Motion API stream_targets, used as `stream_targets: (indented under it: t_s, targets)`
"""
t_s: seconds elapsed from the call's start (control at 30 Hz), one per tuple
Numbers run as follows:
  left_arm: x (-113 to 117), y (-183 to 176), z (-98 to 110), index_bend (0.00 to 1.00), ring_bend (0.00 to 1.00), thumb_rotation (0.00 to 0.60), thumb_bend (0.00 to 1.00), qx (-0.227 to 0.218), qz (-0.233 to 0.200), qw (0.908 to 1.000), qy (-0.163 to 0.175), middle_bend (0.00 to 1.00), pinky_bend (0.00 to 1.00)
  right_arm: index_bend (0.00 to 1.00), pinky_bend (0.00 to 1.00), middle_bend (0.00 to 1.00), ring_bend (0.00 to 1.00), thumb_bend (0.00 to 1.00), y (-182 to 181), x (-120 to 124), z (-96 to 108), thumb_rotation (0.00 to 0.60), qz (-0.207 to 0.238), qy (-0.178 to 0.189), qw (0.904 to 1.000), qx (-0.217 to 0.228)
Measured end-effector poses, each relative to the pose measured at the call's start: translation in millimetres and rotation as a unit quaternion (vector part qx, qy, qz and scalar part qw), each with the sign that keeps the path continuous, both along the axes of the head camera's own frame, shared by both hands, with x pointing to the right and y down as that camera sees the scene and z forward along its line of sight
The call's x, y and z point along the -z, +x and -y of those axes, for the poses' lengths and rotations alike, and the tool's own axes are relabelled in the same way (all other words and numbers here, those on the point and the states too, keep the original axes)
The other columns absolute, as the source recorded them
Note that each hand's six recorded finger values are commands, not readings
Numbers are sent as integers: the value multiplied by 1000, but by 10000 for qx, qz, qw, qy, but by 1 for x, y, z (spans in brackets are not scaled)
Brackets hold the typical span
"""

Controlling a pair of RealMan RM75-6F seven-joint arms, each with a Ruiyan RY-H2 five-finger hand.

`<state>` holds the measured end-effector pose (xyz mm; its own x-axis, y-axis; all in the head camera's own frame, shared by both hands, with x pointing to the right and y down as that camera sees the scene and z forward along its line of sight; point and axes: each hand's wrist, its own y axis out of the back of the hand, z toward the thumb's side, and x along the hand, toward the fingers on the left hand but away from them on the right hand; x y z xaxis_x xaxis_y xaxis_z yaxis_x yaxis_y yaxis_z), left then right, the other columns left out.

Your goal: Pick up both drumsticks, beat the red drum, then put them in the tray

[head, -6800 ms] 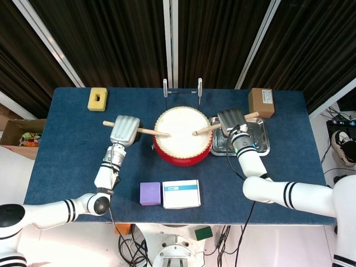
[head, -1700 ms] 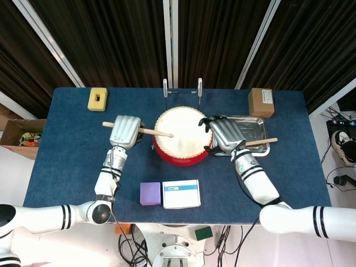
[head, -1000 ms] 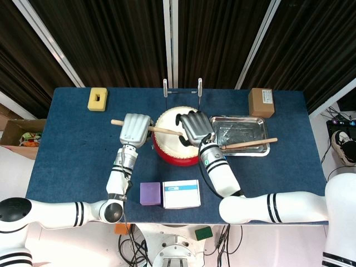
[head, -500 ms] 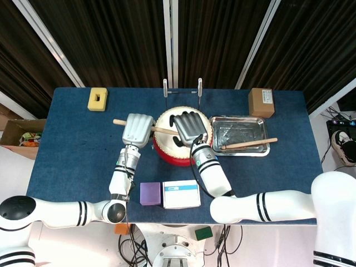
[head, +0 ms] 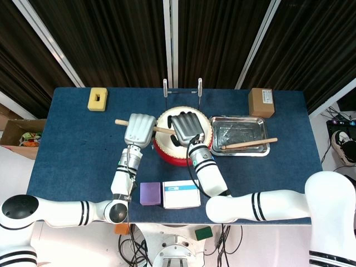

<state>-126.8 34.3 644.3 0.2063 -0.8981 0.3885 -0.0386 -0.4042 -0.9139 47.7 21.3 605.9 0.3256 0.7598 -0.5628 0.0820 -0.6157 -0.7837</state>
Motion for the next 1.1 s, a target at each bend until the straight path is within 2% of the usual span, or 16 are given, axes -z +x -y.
stream_targets:
  t_s: [0.27, 0.53, 0.63, 0.77, 0.9, 1.1]
  targets:
    - [0, 2, 0, 954, 1000, 600, 637, -40, 43, 10000, 11, 1000, 1000, 523, 390, 513, 346, 390, -4, 1, 0, 600, 24, 48, 10000, 39]
    - [1, 4, -1, 943, 1000, 600, 637, -131, 109, 9998, 37, 1000, 1000, 635, 407, 549, 402, 463, -7, 1, -1, 600, -21, 176, 9998, 69]
    - [1, 4, -2, 917, 991, 600, 637, -191, 145, 9997, 53, 1000, 1000, 655, 415, 562, 418, 477, -7, 1, 0, 600, -77, 240, 9996, 87]
    - [1, 4, -2, 837, 925, 600, 611, -246, 153, 9996, 58, 966, 1000, 669, 417, 571, 429, 480, -7, 0, -1, 600, -113, 274, 9995, 92]
    - [1, 3, -1, 748, 836, 600, 486, -262, 157, 9995, 82, 870, 1000, 677, 419, 577, 437, 485, -6, 0, -1, 600, -121, 281, 9995, 85]
    - [1, 0, -1, 553, 663, 600, 232, -231, 212, 9995, 56, 639, 1000, 685, 421, 582, 447, 487, -6, 1, -1, 600, -129, 286, 9995, 81]
